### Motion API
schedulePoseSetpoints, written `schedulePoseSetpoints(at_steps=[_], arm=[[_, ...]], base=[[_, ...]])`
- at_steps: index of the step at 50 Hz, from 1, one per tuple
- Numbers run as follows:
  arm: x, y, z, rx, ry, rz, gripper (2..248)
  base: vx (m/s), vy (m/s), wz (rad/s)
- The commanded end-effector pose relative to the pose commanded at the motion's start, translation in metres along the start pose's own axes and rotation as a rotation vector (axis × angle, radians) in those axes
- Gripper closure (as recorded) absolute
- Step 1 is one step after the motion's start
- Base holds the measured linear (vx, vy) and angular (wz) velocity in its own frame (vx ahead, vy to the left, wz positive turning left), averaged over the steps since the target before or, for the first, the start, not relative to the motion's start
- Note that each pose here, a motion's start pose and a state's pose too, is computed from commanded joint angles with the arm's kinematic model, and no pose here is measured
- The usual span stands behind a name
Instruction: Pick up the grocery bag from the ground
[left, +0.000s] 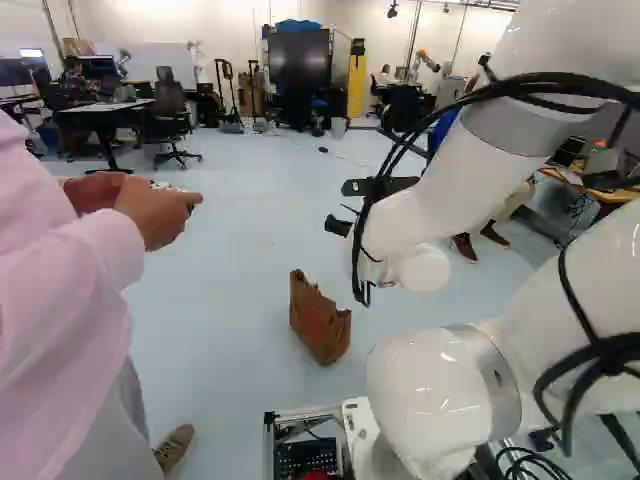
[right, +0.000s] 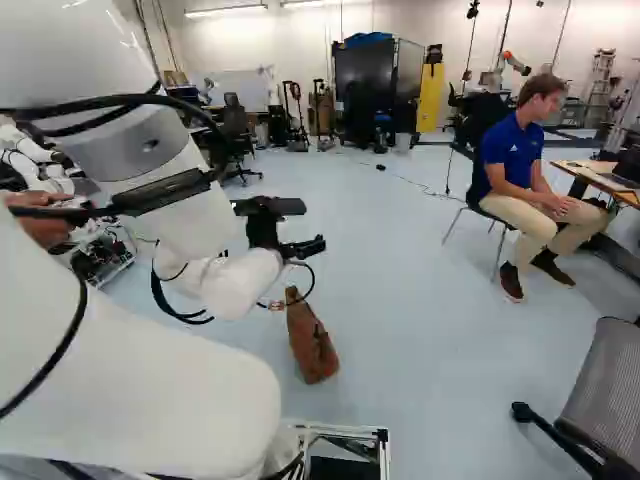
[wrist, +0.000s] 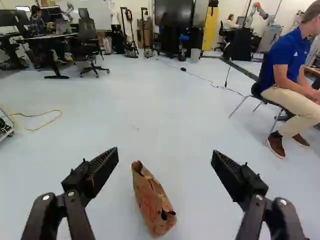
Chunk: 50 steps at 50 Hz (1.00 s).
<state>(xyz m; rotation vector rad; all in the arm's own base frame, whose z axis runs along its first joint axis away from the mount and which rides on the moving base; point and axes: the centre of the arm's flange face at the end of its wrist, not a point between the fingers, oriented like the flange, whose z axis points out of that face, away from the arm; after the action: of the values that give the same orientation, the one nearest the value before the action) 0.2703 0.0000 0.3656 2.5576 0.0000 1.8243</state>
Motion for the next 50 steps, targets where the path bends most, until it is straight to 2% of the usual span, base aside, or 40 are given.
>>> schedulePoseSetpoints(at_steps=[29,39,50], arm=[[0.004,-0.001,0.007,0.003,-0.004,-0.001,3],[0.012,-0.004,0.025,0.013,-0.011,-0.004,3],[0.026,-0.012,0.056,0.034,-0.019,-0.012,3]], base=[[0.0,0.0,0.0],[0.0,0.0,0.0],[0.0,0.0,0.0]])
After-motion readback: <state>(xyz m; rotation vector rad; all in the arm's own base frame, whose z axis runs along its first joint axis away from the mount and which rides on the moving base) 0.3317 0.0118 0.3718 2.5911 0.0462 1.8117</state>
